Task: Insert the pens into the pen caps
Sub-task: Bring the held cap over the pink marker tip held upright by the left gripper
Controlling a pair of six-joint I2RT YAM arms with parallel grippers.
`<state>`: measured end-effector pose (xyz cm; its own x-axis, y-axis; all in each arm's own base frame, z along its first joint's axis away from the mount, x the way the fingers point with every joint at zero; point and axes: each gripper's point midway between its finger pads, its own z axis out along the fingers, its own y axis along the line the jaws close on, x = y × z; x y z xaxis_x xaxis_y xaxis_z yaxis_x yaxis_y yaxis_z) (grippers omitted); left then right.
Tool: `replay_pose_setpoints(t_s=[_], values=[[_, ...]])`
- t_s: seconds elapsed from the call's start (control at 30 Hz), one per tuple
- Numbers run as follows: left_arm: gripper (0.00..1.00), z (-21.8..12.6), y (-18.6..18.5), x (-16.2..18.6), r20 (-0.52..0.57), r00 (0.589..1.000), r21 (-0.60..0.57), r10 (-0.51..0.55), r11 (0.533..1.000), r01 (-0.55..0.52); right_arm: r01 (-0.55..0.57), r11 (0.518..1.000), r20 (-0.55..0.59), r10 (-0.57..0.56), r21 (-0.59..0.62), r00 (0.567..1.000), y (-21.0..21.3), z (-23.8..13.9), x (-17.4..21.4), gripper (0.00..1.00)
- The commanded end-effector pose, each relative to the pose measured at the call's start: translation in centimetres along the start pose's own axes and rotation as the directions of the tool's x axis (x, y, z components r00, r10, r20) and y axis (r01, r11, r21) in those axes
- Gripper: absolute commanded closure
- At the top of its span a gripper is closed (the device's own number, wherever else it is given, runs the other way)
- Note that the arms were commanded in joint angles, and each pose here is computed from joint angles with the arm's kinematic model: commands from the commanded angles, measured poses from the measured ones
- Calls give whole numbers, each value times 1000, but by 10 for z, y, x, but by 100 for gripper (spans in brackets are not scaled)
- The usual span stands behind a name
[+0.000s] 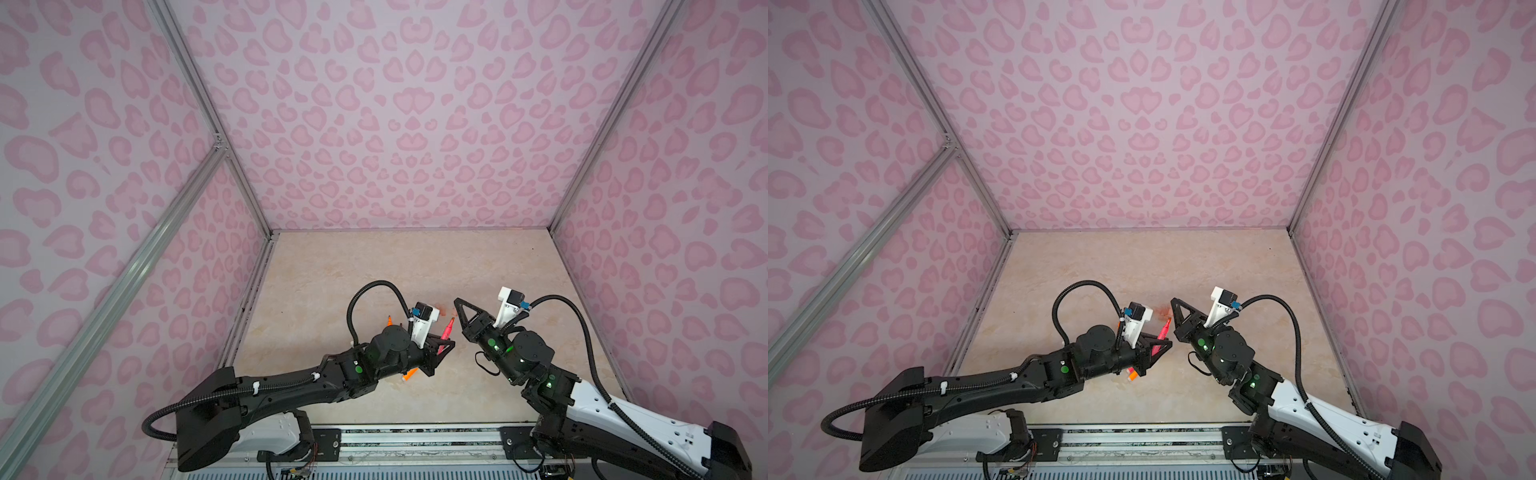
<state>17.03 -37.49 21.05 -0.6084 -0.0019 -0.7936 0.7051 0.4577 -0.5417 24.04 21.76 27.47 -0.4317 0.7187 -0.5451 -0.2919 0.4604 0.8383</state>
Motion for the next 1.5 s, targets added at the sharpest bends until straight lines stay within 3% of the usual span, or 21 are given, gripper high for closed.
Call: replay_pose_setpoints(t_s=[0.0, 0.57, 0.93, 1.13, 1.2, 1.33, 1.47], values=[[97, 0, -8, -16, 55, 998, 21, 7, 1000, -9, -18, 1000, 2, 18, -20, 1000, 2, -1, 1, 94], [97, -5, -4, -28, 94, 995, -1, -8, 1000, 8, -12, 999, -39, 11, -42, 999, -2, -2, 30, 97], [97, -9, -5, -36, 109, 993, 36, -55, 998, 51, 10, 990, -35, -15, -142, 999, 14, -8, 47, 98], [97, -14, -4, -37, 118, 992, 33, -41, 999, 37, 32, 990, -58, -41, -139, 997, 18, -7, 55, 98], [97, -16, -5, -37, 117, 993, 36, -31, 999, 27, 48, 991, -59, -56, -126, 997, 17, -7, 55, 93], [97, -19, -5, -34, 107, 994, 34, 3, 999, -7, 80, 996, -27, -81, -39, 996, 7, -13, 39, 71], [97, -23, 0, -28, 104, 993, 13, 52, 998, -54, 98, 995, 18, -98, -2, 995, 4, -23, 15, 56]])
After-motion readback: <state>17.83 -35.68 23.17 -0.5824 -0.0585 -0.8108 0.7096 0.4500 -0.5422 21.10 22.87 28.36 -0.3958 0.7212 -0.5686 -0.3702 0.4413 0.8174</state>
